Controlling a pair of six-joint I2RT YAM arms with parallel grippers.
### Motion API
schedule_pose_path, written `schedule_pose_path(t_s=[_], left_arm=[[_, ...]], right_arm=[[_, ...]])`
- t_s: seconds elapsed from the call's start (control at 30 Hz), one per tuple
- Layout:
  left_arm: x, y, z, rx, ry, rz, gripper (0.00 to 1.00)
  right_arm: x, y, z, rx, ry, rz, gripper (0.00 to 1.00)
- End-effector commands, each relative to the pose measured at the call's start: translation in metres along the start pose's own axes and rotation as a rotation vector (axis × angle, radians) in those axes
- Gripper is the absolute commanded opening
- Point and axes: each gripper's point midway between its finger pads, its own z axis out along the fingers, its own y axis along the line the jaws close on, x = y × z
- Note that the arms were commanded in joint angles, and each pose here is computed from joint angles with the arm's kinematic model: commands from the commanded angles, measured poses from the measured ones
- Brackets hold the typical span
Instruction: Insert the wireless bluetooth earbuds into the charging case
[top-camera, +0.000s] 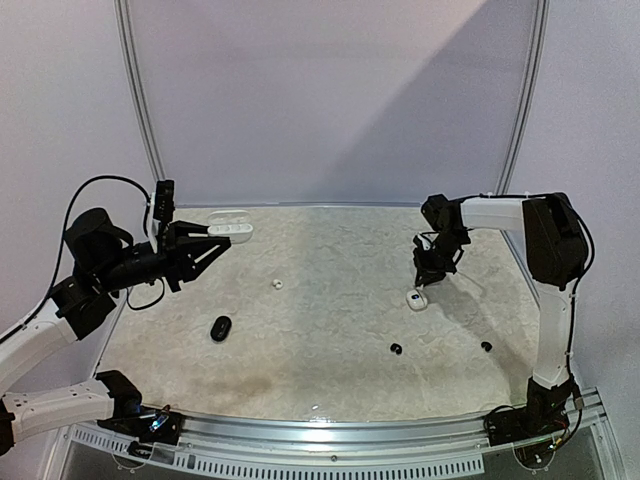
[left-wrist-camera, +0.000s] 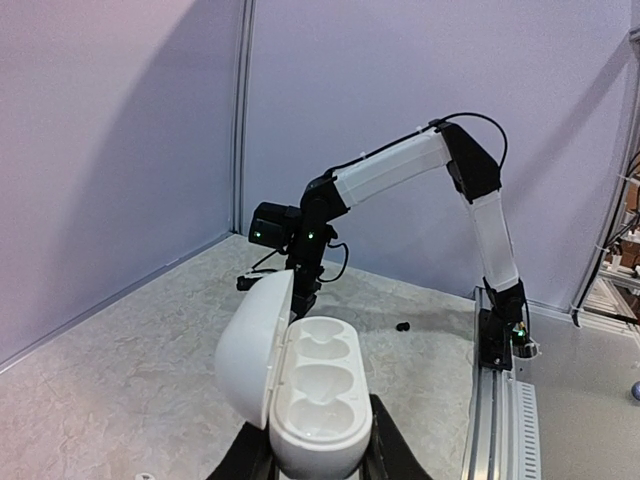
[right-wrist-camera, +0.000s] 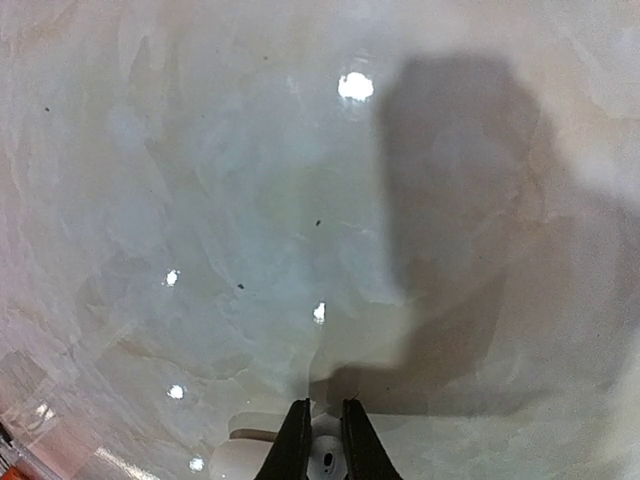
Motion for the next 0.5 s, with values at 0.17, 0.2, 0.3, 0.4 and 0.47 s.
schedule_pose_path(t_s=[0.17, 0.2, 0.3, 0.4, 0.47], left_arm=[[-0.002, -0.006, -0.003, 0.033, -0.002, 0.046, 0.00], [-0.001, -0.007, -0.003, 0.040, 0.001, 0.050, 0.00], [0.000, -0.009, -0.002, 0.055, 0.004, 0.062, 0.00], [-0.002, -0.012, -0.002, 0.065, -0.002, 0.069, 0.00], [-0.002, -0.013, -0.002, 0.069, -0.002, 0.067, 0.00]], right_arm=[[-0.011, 0.024, -0.066, 0.016, -0.083, -0.131, 0.00], [-0.014, 0.032, -0.077, 0.007, -0.108, -0.167, 0.00], [-0.017, 0.066, -0.121, -0.045, -0.205, -0.300, 0.00], [-0.007, 0.099, -0.150, -0.097, -0.250, -0.423, 0.00], [0.007, 0.119, -0.155, -0.122, -0.229, -0.481, 0.00]])
